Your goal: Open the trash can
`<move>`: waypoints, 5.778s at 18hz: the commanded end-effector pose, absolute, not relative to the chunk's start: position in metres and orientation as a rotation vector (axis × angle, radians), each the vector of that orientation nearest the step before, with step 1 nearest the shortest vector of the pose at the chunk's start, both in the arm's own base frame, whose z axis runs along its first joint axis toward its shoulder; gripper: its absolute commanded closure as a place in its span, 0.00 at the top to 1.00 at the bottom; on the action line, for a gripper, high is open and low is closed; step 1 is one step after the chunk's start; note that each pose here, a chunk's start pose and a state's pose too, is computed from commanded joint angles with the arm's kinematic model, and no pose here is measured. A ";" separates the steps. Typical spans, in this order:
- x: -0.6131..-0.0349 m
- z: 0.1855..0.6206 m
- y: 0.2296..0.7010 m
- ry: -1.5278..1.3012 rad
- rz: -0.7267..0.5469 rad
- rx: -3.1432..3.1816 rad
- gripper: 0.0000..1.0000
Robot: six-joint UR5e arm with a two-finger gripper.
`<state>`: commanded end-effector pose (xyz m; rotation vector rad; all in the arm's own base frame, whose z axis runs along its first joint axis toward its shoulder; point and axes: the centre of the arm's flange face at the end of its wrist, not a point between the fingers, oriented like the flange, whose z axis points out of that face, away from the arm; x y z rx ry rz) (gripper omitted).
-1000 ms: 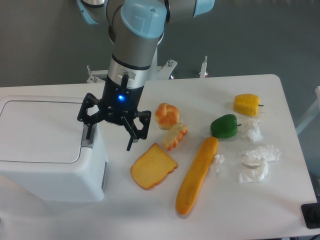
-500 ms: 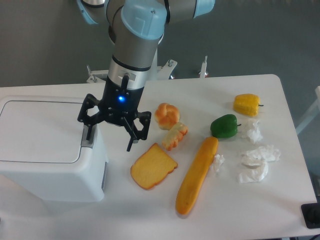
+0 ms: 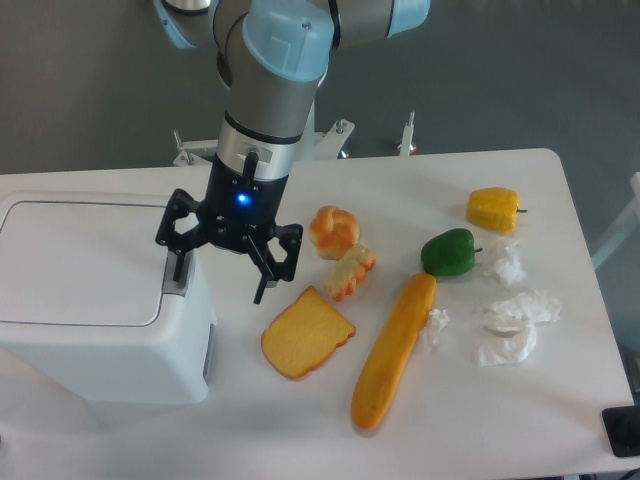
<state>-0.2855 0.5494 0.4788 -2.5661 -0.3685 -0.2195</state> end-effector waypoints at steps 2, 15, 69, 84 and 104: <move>-0.285 0.478 0.549 -0.366 -0.219 -2.566 1.00; -0.286 0.478 0.550 -0.359 -0.214 -2.564 1.00; -0.287 0.470 0.551 -0.362 -0.224 -2.573 1.00; -0.284 0.500 0.549 -0.300 -0.172 -2.539 1.00; -0.308 0.493 0.541 0.151 0.258 -2.681 1.00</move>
